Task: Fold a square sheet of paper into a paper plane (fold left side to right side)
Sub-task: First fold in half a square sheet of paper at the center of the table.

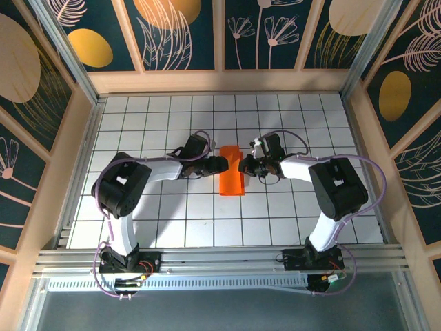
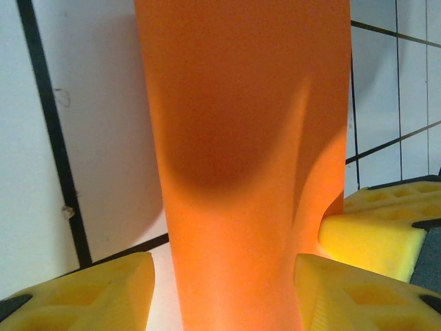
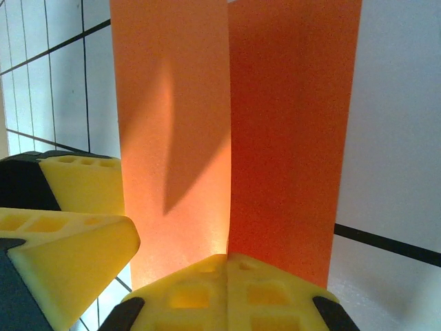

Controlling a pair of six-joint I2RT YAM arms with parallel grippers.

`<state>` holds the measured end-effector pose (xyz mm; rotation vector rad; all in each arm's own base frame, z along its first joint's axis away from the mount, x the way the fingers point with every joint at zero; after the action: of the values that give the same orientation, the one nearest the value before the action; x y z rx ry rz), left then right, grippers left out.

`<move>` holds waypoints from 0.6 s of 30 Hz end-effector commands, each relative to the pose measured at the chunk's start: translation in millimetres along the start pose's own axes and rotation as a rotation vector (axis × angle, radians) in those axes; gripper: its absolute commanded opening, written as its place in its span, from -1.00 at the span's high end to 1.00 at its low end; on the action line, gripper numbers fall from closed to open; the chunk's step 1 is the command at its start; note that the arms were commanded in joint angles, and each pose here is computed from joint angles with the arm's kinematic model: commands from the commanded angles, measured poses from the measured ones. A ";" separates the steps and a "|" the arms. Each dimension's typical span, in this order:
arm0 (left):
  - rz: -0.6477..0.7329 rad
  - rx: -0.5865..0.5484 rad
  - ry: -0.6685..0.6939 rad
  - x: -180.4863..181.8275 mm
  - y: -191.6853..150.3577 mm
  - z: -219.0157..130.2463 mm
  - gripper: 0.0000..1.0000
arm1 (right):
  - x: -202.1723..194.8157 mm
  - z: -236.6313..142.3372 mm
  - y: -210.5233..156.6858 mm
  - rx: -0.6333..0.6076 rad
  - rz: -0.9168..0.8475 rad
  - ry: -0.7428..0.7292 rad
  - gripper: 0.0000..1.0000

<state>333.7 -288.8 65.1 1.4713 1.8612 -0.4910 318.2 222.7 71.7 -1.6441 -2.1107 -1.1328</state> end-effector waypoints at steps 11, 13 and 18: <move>0.013 0.005 0.144 19.9 -4.8 14.8 0.00 | -2.7 4.4 -1.5 0.030 -0.026 -0.046 0.96; 0.013 0.010 0.152 21.3 -6.1 16.7 0.05 | -1.9 4.1 -1.5 0.028 -0.025 -0.041 0.89; 0.028 0.012 0.230 29.9 -9.8 22.0 0.16 | 2.7 -1.5 0.6 0.012 -0.031 -0.033 0.62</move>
<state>337.0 -292.8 53.8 1.5350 1.9169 -0.3868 316.2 221.0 67.9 -1.6507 -2.1486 -1.0924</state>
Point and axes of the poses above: each hand's point on the last joint's axis, 136 mm out from that joint toward the fingers, its own z axis out along the fingers, its own x axis along the line the jaws close on, y = z × x, the point moved 4 cm from there along -z, back along the fingers, and after that the axes turned 14 degrees about -z, right-handed, at the moved point
